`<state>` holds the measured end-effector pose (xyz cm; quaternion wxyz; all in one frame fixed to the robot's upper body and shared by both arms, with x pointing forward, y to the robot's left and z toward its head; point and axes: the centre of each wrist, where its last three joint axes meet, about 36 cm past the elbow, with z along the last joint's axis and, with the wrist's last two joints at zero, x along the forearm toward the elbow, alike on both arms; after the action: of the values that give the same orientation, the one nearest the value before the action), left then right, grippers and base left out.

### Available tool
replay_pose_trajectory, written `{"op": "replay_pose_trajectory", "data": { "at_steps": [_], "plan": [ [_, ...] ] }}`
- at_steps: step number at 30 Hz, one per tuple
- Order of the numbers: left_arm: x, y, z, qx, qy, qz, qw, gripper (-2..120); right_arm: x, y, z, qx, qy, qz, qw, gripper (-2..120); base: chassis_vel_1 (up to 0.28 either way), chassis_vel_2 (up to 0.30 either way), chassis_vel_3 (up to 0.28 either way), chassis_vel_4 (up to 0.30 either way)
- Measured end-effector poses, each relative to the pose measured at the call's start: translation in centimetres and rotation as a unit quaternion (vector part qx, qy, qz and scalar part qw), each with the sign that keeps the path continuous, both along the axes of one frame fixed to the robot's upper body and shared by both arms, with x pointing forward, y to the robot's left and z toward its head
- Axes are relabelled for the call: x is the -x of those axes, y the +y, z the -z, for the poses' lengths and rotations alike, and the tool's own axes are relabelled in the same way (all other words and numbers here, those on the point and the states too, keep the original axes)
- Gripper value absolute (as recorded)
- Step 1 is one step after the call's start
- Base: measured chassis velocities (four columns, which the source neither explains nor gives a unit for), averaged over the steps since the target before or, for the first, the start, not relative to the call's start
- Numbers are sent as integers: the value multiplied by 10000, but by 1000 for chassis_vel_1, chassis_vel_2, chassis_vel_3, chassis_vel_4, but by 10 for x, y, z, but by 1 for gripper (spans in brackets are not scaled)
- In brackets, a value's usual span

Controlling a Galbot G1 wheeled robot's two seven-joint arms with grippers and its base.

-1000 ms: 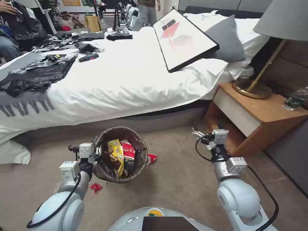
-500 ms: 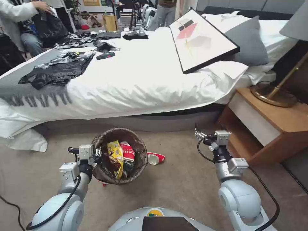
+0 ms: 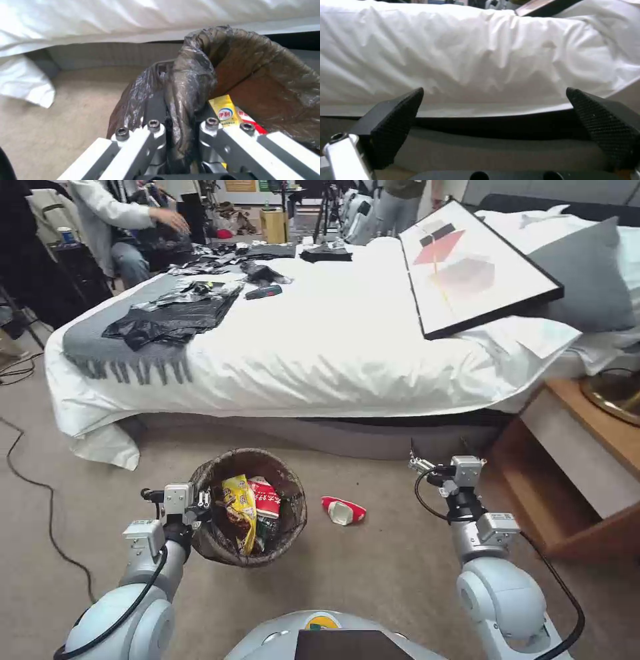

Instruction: Pick up the trash bin, then pick up the garbage from the floor and place it into the trash bin.

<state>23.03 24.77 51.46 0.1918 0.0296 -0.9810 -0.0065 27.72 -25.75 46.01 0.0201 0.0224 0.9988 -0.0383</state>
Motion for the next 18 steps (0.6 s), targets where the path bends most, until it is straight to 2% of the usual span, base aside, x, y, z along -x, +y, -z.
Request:
{"op": "replay_pose_trajectory", "data": {
  "at_steps": [18],
  "plan": [
    [1,2,0,-23,17,-71,10000,7,-1,-6,5,1,41,3,10000,100,84,83,75,84]
  ]
}}
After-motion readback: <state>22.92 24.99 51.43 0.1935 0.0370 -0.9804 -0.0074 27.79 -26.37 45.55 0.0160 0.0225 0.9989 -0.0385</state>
